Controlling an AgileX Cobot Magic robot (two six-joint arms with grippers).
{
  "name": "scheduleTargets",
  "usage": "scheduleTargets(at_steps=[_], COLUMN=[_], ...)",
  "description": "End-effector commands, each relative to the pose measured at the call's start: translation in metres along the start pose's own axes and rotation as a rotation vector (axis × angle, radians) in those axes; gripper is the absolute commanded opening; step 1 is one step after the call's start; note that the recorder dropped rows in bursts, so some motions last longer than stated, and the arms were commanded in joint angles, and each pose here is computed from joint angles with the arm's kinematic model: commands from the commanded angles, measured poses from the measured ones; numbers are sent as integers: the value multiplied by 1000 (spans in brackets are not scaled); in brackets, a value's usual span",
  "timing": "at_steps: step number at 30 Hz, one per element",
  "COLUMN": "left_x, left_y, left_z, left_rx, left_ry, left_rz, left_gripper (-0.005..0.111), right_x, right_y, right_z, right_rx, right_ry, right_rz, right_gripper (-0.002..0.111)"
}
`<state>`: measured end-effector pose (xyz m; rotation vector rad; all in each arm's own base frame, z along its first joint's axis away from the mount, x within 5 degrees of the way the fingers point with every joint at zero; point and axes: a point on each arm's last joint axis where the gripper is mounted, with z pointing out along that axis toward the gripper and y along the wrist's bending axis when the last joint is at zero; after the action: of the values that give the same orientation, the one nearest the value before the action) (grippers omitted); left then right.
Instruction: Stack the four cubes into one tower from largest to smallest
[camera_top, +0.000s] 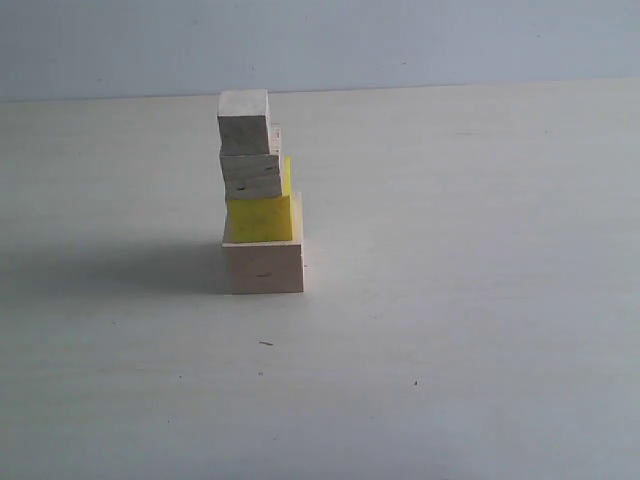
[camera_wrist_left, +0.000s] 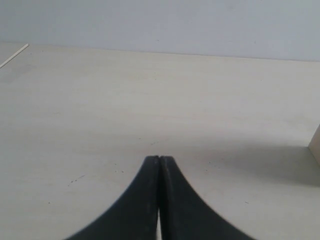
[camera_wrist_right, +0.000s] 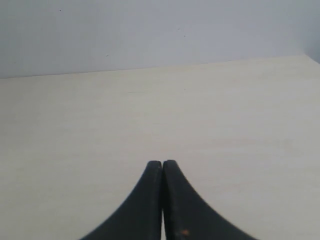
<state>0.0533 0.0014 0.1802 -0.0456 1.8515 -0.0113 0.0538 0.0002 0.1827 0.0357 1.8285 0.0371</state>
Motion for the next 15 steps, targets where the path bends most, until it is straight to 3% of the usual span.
scheduleTargets(at_steps=[1,15], left_x=[-1,-1], left_y=[0,0], left_z=[0,0], left_rx=[6,6], left_ry=[-15,-15], left_rz=[-2,-2], left_gripper=[0,0], right_x=[0,0], right_y=[-2,-2], right_z=[0,0], right_rx=[37,37], right_ry=[-8,-8], right_rz=[4,7], right_gripper=[0,0])
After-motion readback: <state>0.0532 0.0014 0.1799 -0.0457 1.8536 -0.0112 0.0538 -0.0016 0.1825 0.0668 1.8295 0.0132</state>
